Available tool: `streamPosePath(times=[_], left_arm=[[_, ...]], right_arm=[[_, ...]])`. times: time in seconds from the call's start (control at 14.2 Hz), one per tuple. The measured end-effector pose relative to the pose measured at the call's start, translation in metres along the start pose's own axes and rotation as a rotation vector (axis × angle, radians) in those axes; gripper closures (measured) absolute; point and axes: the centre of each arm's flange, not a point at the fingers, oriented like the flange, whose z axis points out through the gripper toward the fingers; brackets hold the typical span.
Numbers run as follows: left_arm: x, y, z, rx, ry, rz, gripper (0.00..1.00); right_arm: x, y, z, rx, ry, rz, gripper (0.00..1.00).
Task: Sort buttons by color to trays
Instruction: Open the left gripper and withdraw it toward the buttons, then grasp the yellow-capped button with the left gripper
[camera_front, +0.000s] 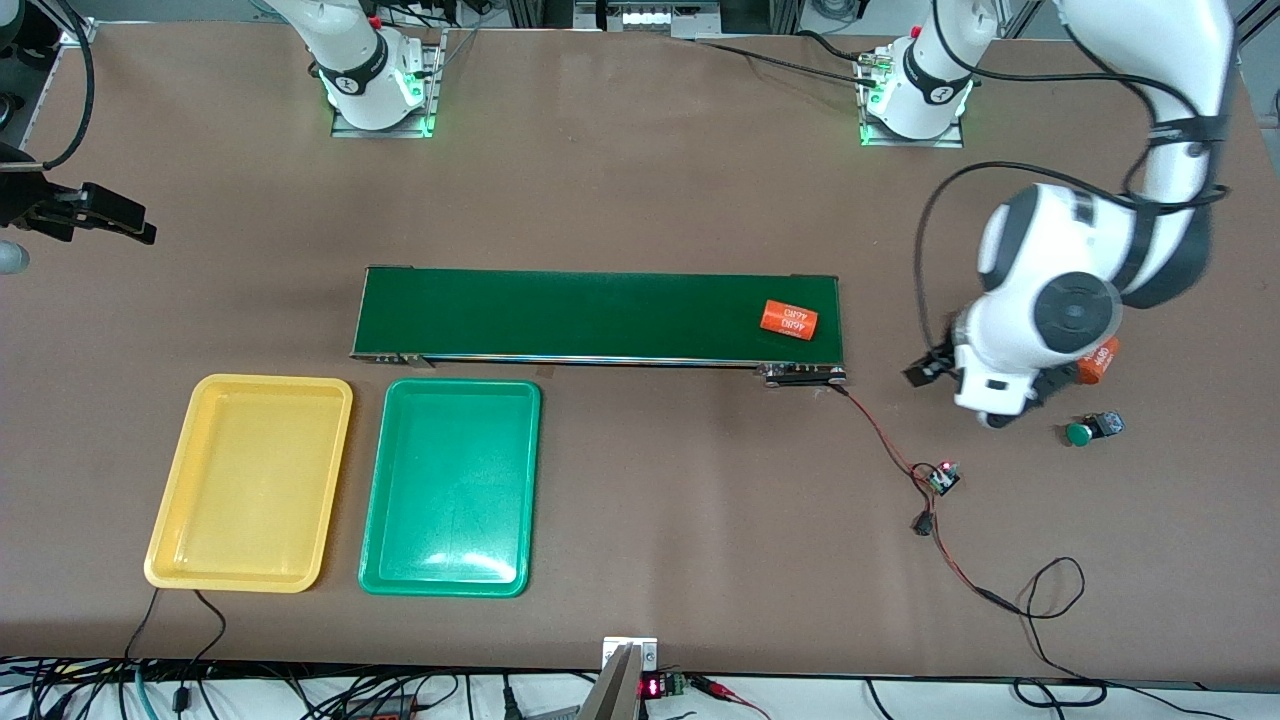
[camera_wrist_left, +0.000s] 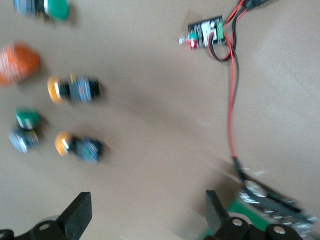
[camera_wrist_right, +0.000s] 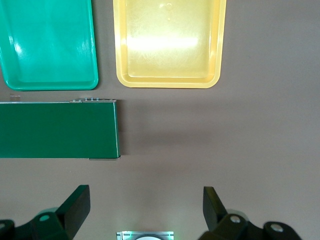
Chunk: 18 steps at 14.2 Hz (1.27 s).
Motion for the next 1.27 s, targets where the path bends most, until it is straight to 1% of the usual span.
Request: streamPosePath(times=[0.14,0.28,0.42,0.56,0.7,0.84,0.98,1.05,1.12,1.27], left_arm=[[0.030,-0.041,-0.009,-0.018,0.016,0.190,0.00],[0.058,-0.085,-0.020,-0.023,0.041,0.340,0.00],[0.074,-0.119,-0.018,0.034,0.050,0.470,0.00],[0.085,-0.135,-0.006,0.079,0.036,0.587,0.00],[0.098,-0.148,0.006,0.079,0.029,0.718,0.00],[0.115,-0.165,0.013,0.065,0.031,0.817,0.00],[0.129,-0.178,0.018,0.052,0.034,0.866,0.00],[0.133,-0.180,0.020,0.049,0.034,0.868,0.00],[0.135,-0.178,0.023,0.041,0.033,0.855,0.00],[0.134,-0.165,0.030,0.015,0.027,0.775,0.00]], right_arm=[[0.000,0.000,0.000,0.000,0.000,0.000,0.00],[0.000,0.000,0.000,0.000,0.000,0.000,0.00],[0.000,0.000,0.000,0.000,0.000,0.000,0.00],[0.000,0.000,0.000,0.000,0.000,0.000,0.00],[0.000,0.000,0.000,0.000,0.000,0.000,0.00],[0.000,0.000,0.000,0.000,0.000,0.000,0.00],[0.000,0.000,0.000,0.000,0.000,0.000,0.00],[0.000,0.000,0.000,0.000,0.000,0.000,0.00],[0.000,0.000,0.000,0.000,0.000,0.000,0.00],[0.000,0.000,0.000,0.000,-0.001,0.000,0.00]])
